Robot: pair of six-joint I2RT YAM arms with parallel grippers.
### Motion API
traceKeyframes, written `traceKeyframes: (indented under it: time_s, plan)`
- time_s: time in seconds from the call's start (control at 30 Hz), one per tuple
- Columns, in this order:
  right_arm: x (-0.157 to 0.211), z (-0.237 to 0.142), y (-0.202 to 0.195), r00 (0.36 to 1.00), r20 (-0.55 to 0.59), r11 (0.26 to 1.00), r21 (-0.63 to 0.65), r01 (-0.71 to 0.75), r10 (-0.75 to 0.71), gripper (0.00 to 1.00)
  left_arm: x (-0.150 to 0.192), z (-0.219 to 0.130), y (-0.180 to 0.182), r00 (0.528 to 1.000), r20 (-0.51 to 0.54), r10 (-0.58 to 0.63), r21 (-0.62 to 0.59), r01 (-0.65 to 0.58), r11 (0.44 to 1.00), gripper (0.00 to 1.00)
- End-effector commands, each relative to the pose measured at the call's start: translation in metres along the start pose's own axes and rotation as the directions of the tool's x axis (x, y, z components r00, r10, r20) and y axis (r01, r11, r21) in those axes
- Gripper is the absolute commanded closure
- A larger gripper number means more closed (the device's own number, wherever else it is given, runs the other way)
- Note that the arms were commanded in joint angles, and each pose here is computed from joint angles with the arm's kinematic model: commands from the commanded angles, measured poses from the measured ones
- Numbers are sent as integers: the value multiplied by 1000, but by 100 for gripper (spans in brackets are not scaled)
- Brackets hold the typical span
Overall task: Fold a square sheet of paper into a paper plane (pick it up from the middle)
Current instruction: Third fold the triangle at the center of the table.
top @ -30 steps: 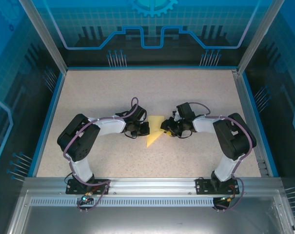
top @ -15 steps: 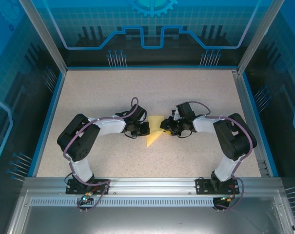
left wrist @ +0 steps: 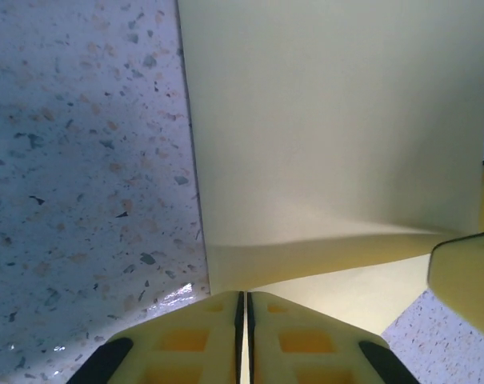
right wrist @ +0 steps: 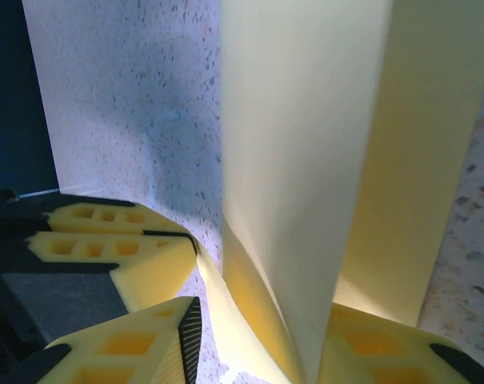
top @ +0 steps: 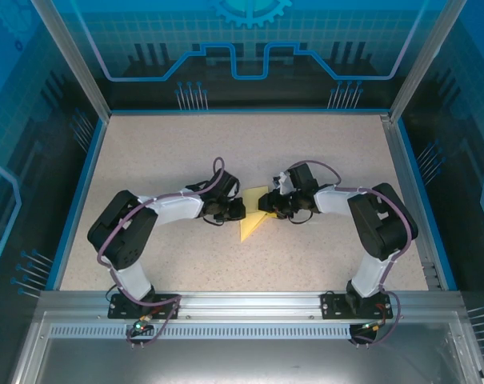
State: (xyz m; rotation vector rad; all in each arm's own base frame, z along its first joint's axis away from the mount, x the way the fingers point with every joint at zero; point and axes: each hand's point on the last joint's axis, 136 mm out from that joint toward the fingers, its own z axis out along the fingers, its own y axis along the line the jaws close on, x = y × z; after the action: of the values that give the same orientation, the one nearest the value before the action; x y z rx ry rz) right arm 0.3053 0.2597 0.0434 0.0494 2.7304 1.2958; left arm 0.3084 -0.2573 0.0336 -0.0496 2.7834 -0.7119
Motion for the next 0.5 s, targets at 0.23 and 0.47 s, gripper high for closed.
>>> traceKeyframes:
  time_s: [0.23, 0.47]
  plan:
    - [4, 5, 14, 986, -79, 988, -69, 139, -144, 65, 4, -33, -5, 999, 54, 6, 21, -7, 1000, 69]
    - [7, 7, 12, 981, -105, 985, -72, 156, -163, 67, 31, -36, -23, 993, 48, 104, -1, -104, 995, 60]
